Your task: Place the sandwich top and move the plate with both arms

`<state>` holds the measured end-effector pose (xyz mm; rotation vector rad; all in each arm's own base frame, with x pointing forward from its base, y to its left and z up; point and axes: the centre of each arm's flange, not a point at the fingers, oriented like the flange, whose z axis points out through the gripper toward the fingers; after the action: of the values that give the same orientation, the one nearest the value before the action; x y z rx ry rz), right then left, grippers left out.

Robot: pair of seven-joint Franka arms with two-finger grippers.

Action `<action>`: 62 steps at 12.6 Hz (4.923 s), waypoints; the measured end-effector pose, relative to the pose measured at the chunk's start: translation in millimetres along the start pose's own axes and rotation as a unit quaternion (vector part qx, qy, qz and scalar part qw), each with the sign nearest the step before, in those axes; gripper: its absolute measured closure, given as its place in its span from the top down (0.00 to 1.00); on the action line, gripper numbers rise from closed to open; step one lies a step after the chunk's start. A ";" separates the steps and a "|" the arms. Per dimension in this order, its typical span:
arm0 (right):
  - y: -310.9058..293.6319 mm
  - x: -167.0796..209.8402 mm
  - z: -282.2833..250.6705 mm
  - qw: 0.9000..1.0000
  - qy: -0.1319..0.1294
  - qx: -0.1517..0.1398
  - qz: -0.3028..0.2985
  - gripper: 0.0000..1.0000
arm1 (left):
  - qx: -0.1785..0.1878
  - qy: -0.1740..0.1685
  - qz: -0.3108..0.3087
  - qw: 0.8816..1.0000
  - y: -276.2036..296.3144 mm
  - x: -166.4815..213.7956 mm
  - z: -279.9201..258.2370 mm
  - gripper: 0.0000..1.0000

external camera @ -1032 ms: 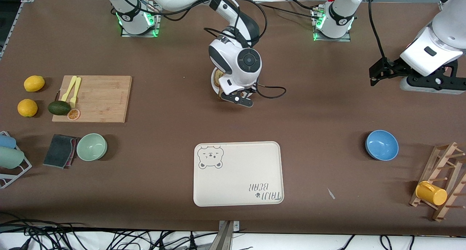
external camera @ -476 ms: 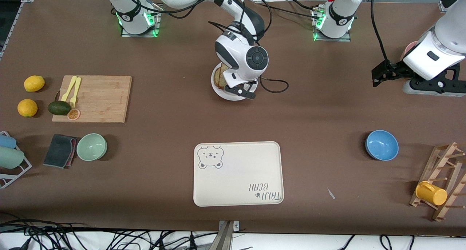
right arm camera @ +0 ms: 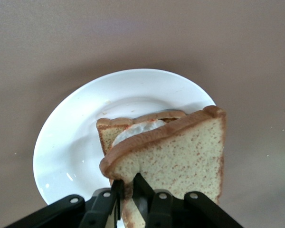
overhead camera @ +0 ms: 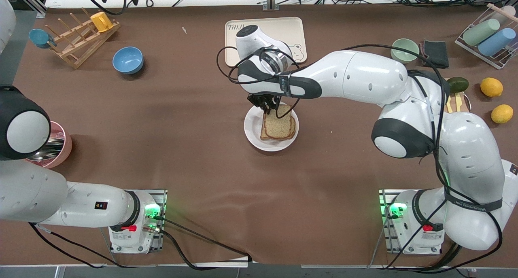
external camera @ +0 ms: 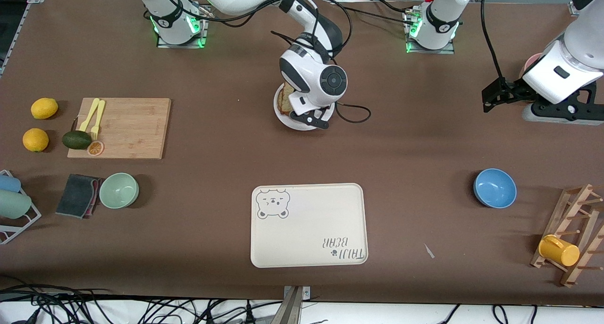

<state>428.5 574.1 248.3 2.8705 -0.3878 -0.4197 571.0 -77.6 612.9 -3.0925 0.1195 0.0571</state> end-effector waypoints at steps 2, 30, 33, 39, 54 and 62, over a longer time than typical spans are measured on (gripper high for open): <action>0.0 0.7 -0.4 1.000 0.001 0.001 0.003 0.12 | 0.000 -0.004 -0.003 1.000 -3.3 -0.1 1.6 1.00; 297.8 215.7 -226.1 0.991 0.072 0.102 0.041 1.00 | -0.002 -0.013 -0.042 0.999 -38.3 5.7 12.0 1.00; 325.6 233.6 -213.3 0.994 0.067 0.087 0.029 1.00 | -0.002 -0.014 -0.035 0.999 -30.0 5.9 12.2 1.00; 414.3 263.2 -238.5 0.991 0.083 0.106 0.009 1.00 | -0.001 -0.021 -0.019 1.000 -12.9 2.9 11.5 1.00; 609.0 227.5 -239.1 0.988 0.095 0.125 -0.009 1.00 | -0.003 -0.007 -0.021 1.000 -14.1 3.1 -5.2 1.00; 625.6 224.2 -239.8 0.990 0.095 0.105 -0.029 1.00 | -0.003 -0.011 -0.015 1.000 -8.4 10.4 4.1 1.00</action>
<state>567.7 -38.8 571.1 3.0970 -0.3327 -0.1184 581.9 -69.9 608.8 -3.0989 0.0708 0.0894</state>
